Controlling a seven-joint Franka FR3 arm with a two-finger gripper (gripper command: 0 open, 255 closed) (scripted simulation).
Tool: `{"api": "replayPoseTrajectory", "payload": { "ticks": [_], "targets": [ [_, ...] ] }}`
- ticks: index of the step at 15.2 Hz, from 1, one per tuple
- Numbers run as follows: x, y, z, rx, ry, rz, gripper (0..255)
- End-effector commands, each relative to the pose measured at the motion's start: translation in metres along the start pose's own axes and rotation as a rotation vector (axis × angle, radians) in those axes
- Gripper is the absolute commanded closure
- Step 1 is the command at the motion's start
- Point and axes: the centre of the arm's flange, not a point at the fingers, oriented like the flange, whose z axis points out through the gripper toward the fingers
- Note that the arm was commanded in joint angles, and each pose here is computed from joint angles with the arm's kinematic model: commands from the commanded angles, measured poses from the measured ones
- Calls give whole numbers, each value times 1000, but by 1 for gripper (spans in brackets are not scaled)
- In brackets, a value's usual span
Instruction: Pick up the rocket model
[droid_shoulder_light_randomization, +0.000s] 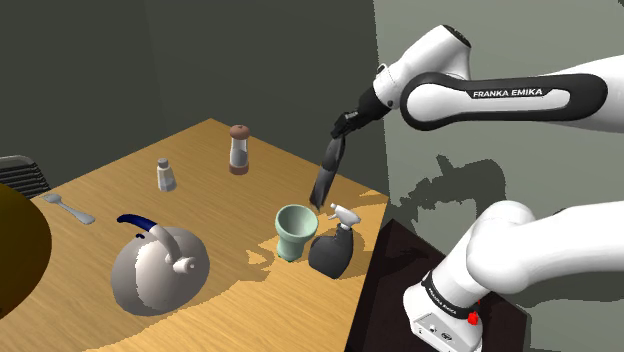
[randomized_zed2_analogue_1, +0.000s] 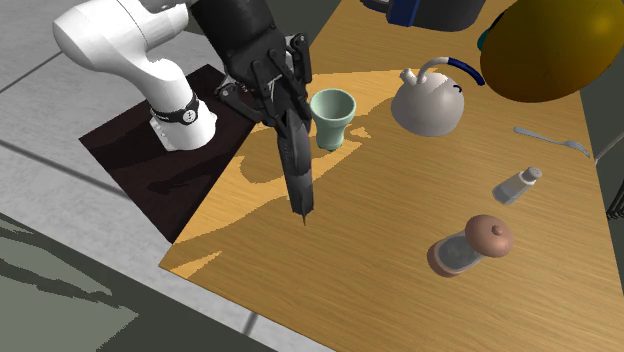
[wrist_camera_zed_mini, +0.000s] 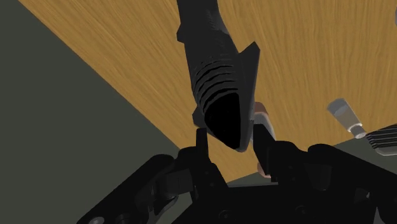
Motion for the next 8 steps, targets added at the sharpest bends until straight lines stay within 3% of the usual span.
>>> {"api": "replayPoseTrajectory", "payload": {
  "ticks": [1, 8],
  "targets": [
    [6, -1, -9, 0, 1, 0, 255],
    [24, -5, -41, 0, 1, 0, 255]
  ]
}}
